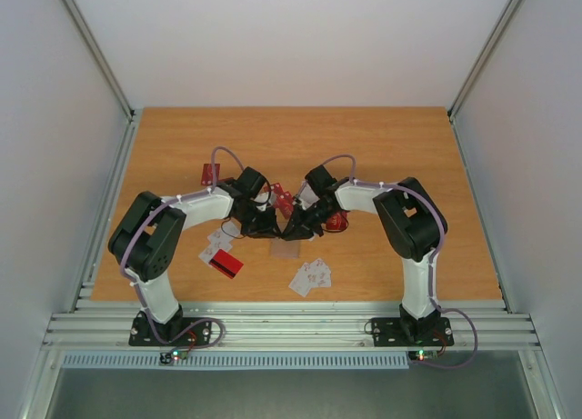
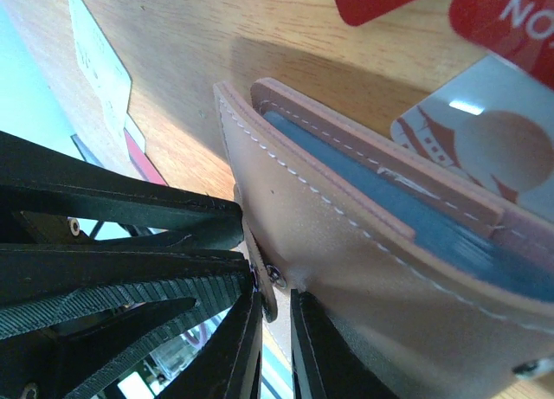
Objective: Put the credit cards into the card holder
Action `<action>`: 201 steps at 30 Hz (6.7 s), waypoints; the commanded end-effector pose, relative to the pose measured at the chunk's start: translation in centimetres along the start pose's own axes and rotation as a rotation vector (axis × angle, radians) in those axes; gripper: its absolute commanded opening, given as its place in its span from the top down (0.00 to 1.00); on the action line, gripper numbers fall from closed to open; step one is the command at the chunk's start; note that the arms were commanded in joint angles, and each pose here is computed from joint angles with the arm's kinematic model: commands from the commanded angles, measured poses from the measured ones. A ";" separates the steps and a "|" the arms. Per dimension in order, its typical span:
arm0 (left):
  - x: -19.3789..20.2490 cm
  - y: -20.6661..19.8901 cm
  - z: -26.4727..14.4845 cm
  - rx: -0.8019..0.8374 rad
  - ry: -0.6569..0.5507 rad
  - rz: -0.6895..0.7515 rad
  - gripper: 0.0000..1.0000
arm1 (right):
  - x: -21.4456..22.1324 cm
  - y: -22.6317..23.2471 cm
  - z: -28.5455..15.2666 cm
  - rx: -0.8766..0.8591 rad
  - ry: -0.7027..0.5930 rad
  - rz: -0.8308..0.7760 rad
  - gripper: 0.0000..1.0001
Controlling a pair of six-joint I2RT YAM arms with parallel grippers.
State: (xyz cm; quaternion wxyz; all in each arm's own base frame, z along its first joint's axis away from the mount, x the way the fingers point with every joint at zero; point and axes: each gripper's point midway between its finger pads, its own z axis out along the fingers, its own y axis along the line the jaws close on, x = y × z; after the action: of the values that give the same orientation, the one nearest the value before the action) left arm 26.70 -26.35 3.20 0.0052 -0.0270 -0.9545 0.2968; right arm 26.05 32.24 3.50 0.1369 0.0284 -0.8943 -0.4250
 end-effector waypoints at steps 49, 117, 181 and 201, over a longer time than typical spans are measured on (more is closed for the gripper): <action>0.0 -2.3 -1.3 -0.006 0.008 0.167 0.78 | -0.5 -2.7 -1.0 0.253 -0.042 -0.090 0.99; 1.9 -2.8 2.2 -0.121 0.074 0.183 0.87 | 2.5 -5.3 -0.4 0.242 -0.011 -0.170 0.99; 4.0 -3.6 -7.4 -0.279 0.033 0.360 0.69 | 3.3 2.0 -6.9 0.349 -0.092 -0.297 0.48; -1.6 -4.4 -27.8 -0.419 -0.630 0.438 0.01 | 4.8 13.5 -28.4 0.382 -0.837 -0.547 0.02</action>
State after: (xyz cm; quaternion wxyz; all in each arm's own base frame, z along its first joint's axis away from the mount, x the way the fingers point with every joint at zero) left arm 28.03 -16.78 25.79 -0.2933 -0.1408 -0.9361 0.1340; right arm 29.34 20.65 29.40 -0.2938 0.1309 -0.9026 -0.2861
